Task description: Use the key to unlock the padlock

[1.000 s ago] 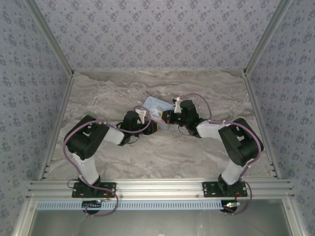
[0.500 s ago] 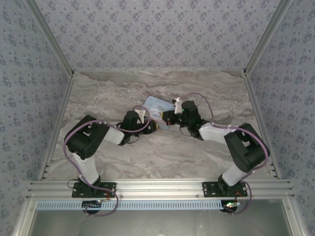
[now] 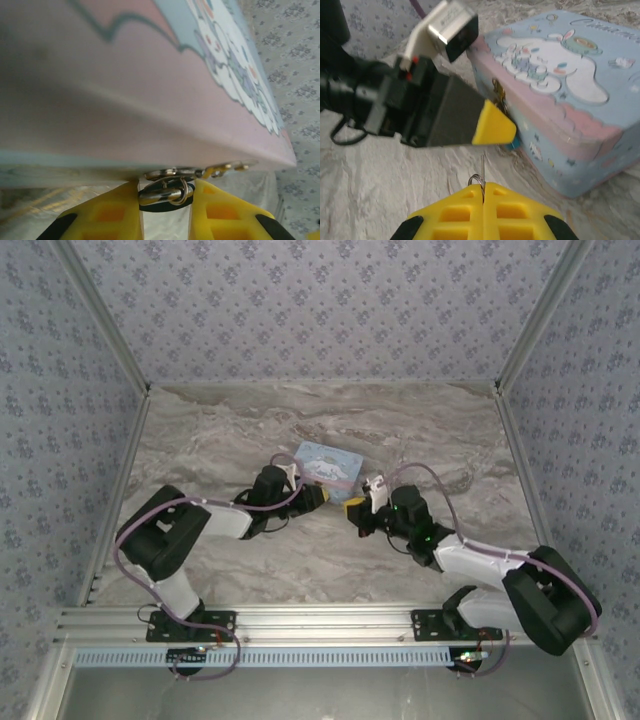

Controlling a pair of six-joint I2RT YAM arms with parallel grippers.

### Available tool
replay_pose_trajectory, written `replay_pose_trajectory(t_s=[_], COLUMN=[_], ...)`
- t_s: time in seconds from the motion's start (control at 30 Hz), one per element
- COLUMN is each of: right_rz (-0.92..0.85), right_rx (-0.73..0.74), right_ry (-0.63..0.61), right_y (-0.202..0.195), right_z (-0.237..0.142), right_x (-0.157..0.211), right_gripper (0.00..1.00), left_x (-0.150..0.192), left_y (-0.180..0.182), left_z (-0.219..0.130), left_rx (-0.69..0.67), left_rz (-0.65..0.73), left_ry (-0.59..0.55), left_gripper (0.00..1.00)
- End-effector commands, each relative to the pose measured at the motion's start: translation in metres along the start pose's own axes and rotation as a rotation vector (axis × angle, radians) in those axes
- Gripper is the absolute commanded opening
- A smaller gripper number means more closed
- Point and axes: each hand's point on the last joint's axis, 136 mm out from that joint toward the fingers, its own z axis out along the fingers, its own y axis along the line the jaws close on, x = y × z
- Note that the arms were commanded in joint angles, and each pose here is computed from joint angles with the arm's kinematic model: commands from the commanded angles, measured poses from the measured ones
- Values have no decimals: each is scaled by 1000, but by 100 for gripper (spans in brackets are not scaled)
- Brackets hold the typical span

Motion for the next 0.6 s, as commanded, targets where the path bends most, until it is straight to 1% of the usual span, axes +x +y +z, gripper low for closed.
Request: replay_pose_trajectory(t_s=[0.0,0.3,0.57], right_rz=[-90,-137,-149], right_rx=[10,41,41], right_ry=[-34,-51,-64], right_y=[4,2,-2], right_z=[-4,1,11], right_x=[1,11,10], right_gripper=[0,0,0], left_x=[-11,-13,-12], left_y=[-26,-42,-51], left_z=[-6,-12,-12], left_rx=[48,82,105], left_rz=[-73,-204,-252], left_ry=[-36,-53,-53], left_gripper=[14,12,12])
